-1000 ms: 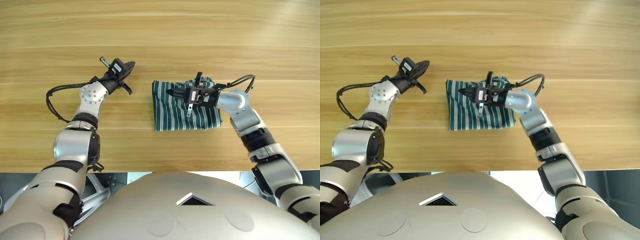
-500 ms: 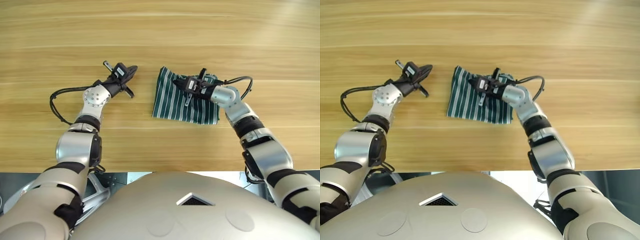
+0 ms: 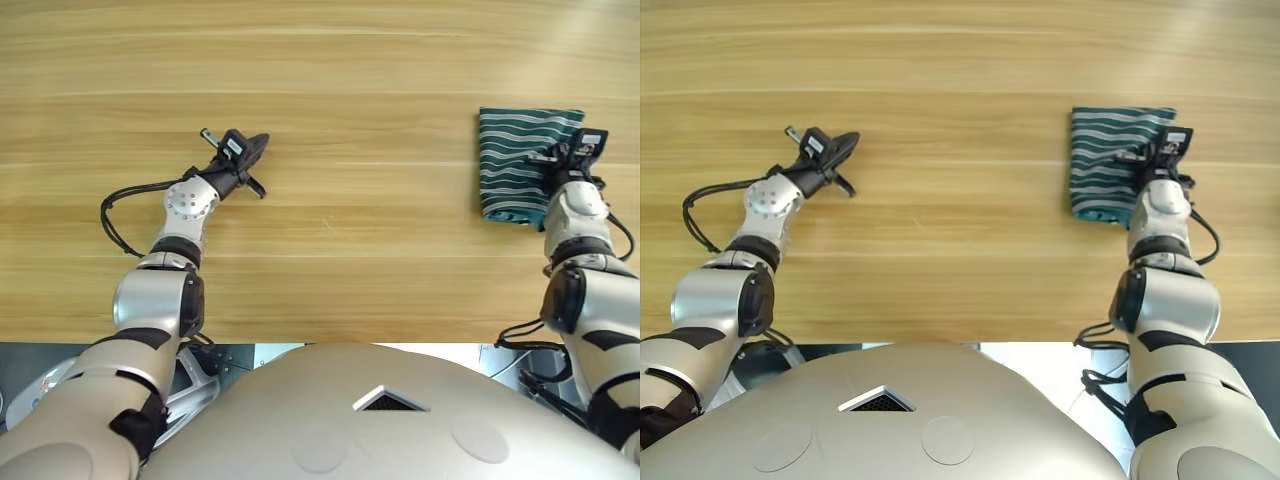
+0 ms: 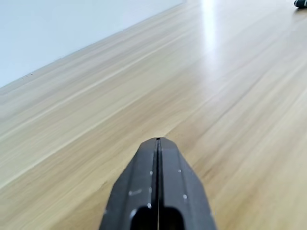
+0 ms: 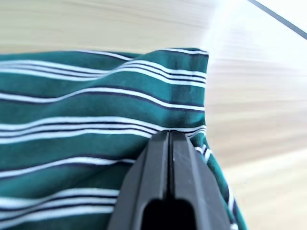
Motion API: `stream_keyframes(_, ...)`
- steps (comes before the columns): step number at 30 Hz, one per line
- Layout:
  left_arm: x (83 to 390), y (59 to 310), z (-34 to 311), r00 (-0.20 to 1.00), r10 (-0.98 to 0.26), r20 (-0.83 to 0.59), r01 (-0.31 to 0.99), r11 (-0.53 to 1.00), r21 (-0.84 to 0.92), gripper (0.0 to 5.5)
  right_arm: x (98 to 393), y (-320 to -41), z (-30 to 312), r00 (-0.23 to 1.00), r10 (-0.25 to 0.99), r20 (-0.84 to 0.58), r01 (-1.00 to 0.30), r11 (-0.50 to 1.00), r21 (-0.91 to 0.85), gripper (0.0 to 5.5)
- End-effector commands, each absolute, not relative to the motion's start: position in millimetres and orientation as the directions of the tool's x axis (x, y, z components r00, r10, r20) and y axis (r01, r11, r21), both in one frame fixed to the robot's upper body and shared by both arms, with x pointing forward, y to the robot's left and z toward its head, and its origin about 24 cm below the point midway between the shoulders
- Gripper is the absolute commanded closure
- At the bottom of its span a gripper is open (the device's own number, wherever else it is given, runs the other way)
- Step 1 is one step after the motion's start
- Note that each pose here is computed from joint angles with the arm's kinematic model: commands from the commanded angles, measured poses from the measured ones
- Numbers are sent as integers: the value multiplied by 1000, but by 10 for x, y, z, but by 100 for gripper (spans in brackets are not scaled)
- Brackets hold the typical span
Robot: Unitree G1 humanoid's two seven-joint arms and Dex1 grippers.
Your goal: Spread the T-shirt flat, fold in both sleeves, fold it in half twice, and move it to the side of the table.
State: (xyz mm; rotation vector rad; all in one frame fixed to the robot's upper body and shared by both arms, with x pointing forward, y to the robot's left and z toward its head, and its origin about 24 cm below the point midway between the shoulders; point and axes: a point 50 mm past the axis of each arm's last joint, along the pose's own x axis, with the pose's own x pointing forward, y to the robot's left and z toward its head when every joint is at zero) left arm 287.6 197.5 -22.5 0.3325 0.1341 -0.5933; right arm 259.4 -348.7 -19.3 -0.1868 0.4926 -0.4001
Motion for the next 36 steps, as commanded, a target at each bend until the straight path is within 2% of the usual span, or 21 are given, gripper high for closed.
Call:
stream_keyframes(1, 2849, 2039, -233, 846, -497, -195, 531, 817, 225, 550, 1954, -3660, -613, 595, -498, -631, 358, 867, -348, 547)
stream_keyframes(5, 2836, 2080, -251, 869, -461, -182, 490, 853, 178, 550, 2003, -3773, -488, 613, -528, -588, 392, 849, -355, 547)
stream_keyframes(8, 2854, 2126, -238, 893, -421, -162, 442, 887, 135, 550, 2225, -3840, -249, 693, -528, -491, 436, 849, -299, 547)
stream_keyframes(12, 2898, 2231, -195, 934, -338, -116, 343, 939, 29, 550, 2544, -3985, 280, 808, -532, -253, 487, 845, -220, 547)
stream_keyframes(15, 2900, 2305, -195, 958, -274, -87, 267, 960, -79, 550, 2755, -4011, 723, 875, -483, -36, 465, 857, -222, 547)
stream_keyframes(20, 2889, 2355, -244, 979, -186, -87, 164, 962, -216, 550, 2971, -3842, 1206, 901, -359, 245, 427, 833, -351, 547)
stream_keyframes(21, 2888, 2358, -254, 981, -173, -89, 147, 959, -243, 550, 3014, -3745, 1278, 906, -298, 300, 398, 842, -364, 547)
stream_keyframes(23, 2886, 2380, -267, 985, -145, -88, 113, 948, -297, 550, 3099, -3475, 1368, 913, -144, 381, 301, 869, -392, 547)
stream_keyframes(24, 2884, 2393, -272, 988, -130, -87, 95, 942, -321, 550, 3144, -3300, 1374, 917, -46, 395, 223, 882, -416, 547)
stream_keyframes(25, 2880, 2412, -278, 990, -110, -87, 73, 934, -348, 550, 3175, -3036, 1327, 915, 107, 389, 95, 880, -465, 547)
stream_keyframes(28, 2861, 2408, -325, 991, -83, -104, 33, 911, -410, 550, 3094, -2344, 907, 830, 521, 198, -342, 757, -557, 547)
stream_keyframes(30, 2863, 2341, -350, 987, -107, -120, 51, 917, -396, 550, 2997, -2064, 656, 735, 673, 84, -539, 654, -531, 547)
stream_keyframes(32, 2894, 2282, -332, 985, -132, -114, 79, 921, -381, 550, 2969, -1901, 610, 636, 763, 117, -670, 621, -407, 547)
stream_keyframes(34, 2927, 2272, -309, 987, -122, -106, 71, 916, -394, 550, 3049, -1837, 651, 572, 770, 283, -767, 624, -148, 547)
stream_keyframes(35, 2933, 2292, -305, 989, -101, -106, 49, 910, -412, 550, 3175, -1860, 646, 605, 699, 382, -776, 626, 82, 547)
stream_keyframes(36, 2928, 2321, -313, 991, -76, -114, 20, 902, -431, 550, 3306, -1877, 602, 688, 593, 418, -721, 627, 296, 547)
